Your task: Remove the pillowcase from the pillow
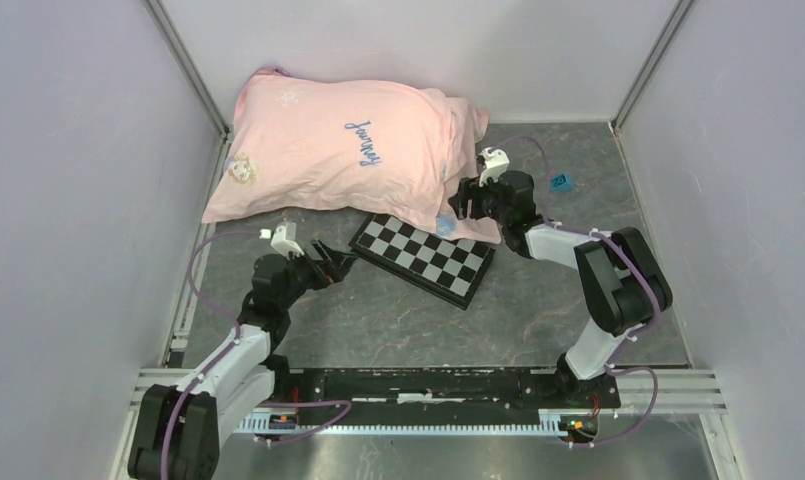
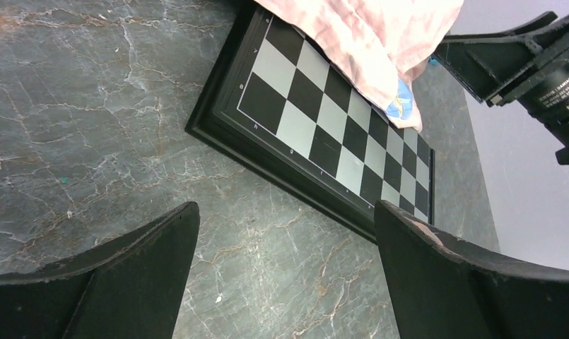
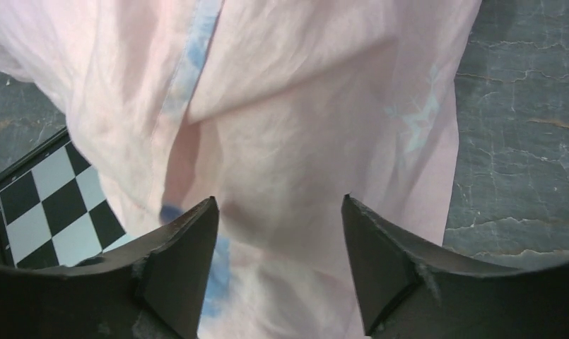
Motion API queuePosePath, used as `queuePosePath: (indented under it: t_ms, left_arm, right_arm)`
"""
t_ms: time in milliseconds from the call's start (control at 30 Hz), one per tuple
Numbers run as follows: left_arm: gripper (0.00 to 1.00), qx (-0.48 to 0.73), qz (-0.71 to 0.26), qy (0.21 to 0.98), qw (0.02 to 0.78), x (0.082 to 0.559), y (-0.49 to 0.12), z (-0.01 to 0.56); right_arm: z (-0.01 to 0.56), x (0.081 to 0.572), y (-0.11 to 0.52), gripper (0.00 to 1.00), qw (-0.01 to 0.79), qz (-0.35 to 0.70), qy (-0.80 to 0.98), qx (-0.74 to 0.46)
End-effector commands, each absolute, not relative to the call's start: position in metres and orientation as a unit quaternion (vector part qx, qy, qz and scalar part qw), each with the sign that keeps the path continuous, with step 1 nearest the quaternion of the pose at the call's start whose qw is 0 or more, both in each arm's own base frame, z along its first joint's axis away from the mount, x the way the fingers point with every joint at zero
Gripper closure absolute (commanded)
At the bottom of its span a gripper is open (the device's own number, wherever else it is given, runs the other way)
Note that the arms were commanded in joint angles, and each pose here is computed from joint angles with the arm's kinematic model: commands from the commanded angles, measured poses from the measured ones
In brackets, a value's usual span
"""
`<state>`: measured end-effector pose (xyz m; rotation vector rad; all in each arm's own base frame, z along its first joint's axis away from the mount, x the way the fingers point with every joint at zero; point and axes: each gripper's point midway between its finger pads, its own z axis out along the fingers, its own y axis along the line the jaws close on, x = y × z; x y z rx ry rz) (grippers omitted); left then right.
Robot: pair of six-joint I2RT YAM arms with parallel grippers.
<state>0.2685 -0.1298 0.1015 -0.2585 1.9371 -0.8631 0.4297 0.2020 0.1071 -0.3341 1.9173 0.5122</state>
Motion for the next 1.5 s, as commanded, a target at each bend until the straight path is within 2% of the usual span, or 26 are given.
queuePosePath:
  t_ms: [0, 67, 200, 233, 533, 733, 900, 1000, 1100, 1267, 1467]
  left_arm:
    - [0.00, -0.075, -0.371, 0.774, 0.507, 0.277, -0.138, 0.125]
    - [0.00, -0.071, -0.373, 0.774, 0.507, 0.277, -0.139, 0.126]
    - [0.01, -0.035, -0.381, 0.771, 0.508, 0.273, -0.150, 0.131]
    - [0.01, -0.032, -0.380, 0.771, 0.510, 0.273, -0.152, 0.132]
    - [0.03, -0.028, -0.328, 0.788, 0.521, 0.281, -0.172, 0.173]
    - [0.08, -0.039, -0.319, 0.790, 0.521, 0.281, -0.184, 0.212]
    - [0.08, -0.006, -0.276, 0.809, 0.518, 0.277, -0.192, 0.232]
    - [0.13, 0.035, -0.255, 0.820, 0.512, 0.272, -0.202, 0.239]
    - [0.13, 0.078, -0.210, 0.835, 0.503, 0.271, -0.213, 0.236]
    - [0.11, 0.143, -0.159, 0.852, 0.477, 0.281, -0.256, 0.222]
    - [0.12, 0.196, -0.024, 0.863, 0.465, 0.311, -0.292, 0.200]
  right_arm:
    - [0.110, 0.445, 0.209, 0.36, 0.541, 0.213, 0.800, -0.149]
    - [0.111, 0.446, 0.210, 0.51, 0.542, 0.217, 0.798, -0.149]
    - [0.120, 0.442, 0.215, 0.94, 0.546, 0.232, 0.790, -0.158]
    - [0.124, 0.440, 0.216, 1.00, 0.550, 0.233, 0.786, -0.161]
    - [0.187, 0.403, 0.224, 1.00, 0.599, 0.231, 0.740, -0.200]
    - [0.213, 0.357, 0.242, 1.00, 0.598, 0.249, 0.724, -0.236]
    - [0.200, 0.310, 0.249, 1.00, 0.577, 0.274, 0.728, -0.249]
    - [0.175, 0.283, 0.252, 1.00, 0.548, 0.288, 0.743, -0.255]
    - [0.143, 0.264, 0.248, 1.00, 0.521, 0.290, 0.763, -0.249]
    - [0.105, 0.260, 0.228, 1.00, 0.506, 0.254, 0.795, -0.218]
    - [0.108, 0.263, 0.228, 1.00, 0.516, 0.258, 0.792, -0.201]
